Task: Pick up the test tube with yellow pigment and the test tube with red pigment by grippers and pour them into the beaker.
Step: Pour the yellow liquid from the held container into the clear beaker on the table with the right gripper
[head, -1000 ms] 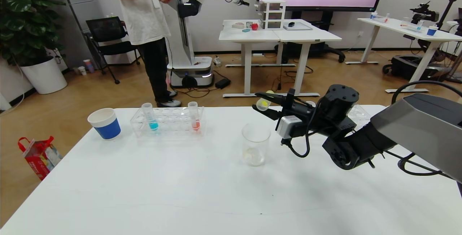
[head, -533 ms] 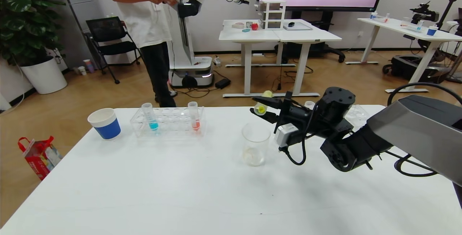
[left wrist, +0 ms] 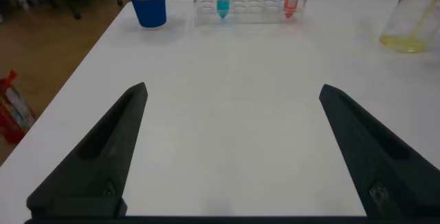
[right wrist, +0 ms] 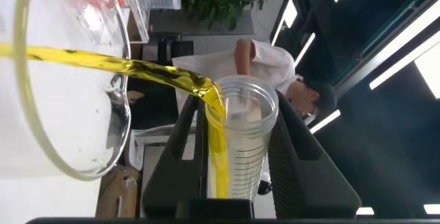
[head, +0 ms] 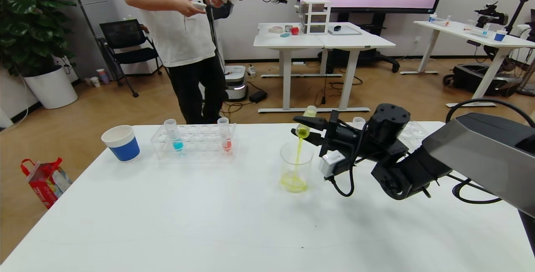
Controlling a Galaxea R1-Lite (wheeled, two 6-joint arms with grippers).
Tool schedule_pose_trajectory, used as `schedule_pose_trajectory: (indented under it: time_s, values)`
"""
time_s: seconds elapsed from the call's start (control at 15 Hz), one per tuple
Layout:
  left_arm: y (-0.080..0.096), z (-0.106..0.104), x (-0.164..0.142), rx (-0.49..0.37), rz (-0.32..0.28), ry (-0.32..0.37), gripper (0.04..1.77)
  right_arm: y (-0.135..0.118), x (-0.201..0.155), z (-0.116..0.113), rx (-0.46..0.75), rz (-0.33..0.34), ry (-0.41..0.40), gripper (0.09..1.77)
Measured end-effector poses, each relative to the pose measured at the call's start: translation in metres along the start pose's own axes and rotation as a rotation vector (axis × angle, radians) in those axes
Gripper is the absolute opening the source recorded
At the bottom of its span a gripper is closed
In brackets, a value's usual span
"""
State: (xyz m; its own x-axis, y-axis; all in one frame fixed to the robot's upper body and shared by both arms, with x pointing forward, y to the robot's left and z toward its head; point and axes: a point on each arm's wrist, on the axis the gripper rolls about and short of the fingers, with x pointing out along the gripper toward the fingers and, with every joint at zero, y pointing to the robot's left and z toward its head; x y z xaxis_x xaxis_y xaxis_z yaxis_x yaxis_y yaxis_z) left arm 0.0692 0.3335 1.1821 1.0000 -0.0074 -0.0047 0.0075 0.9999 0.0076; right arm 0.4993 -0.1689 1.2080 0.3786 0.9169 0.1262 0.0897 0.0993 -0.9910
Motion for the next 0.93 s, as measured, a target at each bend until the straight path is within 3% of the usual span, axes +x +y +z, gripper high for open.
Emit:
schedule_pose_trajectory:
  time_s: [0.93]
  values:
    - [0.0, 0.0, 0.0, 0.0, 0.0, 0.0, 1.74, -0.006, 0.003, 0.002, -0.223, -0.011, -0.028, 0.51]
